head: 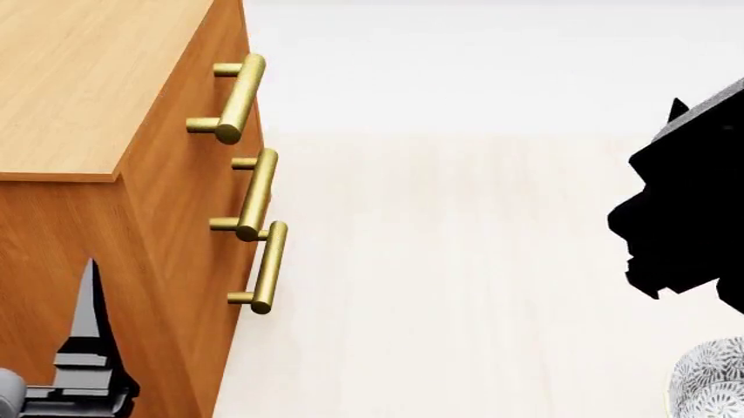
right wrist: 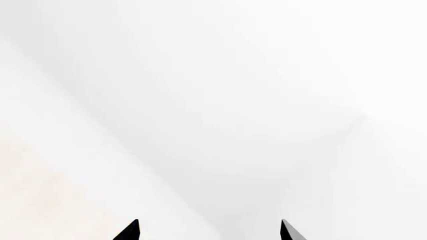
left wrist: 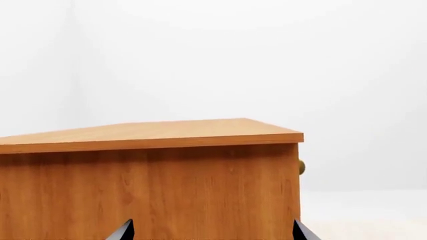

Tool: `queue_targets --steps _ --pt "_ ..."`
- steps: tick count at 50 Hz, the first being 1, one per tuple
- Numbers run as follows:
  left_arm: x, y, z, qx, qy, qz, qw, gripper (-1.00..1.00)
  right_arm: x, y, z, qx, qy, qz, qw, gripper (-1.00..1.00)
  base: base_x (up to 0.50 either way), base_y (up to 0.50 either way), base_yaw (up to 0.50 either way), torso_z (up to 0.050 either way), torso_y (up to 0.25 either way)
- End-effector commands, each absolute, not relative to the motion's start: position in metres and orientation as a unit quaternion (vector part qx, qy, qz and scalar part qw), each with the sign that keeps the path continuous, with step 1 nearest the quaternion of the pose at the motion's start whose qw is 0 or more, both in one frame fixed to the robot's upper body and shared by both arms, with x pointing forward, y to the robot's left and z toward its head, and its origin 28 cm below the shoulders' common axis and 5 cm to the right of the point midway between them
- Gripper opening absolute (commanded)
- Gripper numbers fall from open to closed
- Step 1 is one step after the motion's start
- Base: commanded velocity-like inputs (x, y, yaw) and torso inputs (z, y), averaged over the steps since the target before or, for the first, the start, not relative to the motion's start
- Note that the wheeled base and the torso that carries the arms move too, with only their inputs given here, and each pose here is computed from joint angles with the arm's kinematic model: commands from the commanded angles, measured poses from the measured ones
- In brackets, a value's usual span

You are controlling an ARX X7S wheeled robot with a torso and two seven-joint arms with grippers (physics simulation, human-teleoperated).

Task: Close the top drawer of the cabinet and put the bowl on top of it.

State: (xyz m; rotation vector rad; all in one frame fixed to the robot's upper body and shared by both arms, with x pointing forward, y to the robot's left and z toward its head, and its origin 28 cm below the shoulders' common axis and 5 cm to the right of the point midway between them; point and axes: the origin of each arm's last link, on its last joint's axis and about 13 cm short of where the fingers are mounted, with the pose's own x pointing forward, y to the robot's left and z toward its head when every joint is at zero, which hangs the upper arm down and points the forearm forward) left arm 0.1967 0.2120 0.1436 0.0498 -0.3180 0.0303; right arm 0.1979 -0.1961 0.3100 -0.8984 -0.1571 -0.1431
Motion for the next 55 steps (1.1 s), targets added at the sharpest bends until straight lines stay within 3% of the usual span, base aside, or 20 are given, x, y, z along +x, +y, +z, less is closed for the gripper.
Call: queue_targets --steps 1,16,55 --pt "0.197 0.211 0.142 0.024 -0.156 0.014 0.987 1.0 0.177 -0.208 0.285 -0.439 -0.031 -0.06 0.896 1.0 0.0 0.0 0.0 0.0 0.0" --pt "0.199 0.209 0.138 0.024 -0.152 0.01 0.988 1.0 0.158 -0.221 0.231 -0.444 0.047 -0.032 0.894 1.0 0.0 0.0 0.0 0.0 0.0" --pt "0.199 0.209 0.135 0.024 -0.148 0.008 0.989 1.0 0.143 -0.23 0.178 -0.421 0.112 -0.037 0.899 1.0 0.0 0.0 0.0 0.0 0.0"
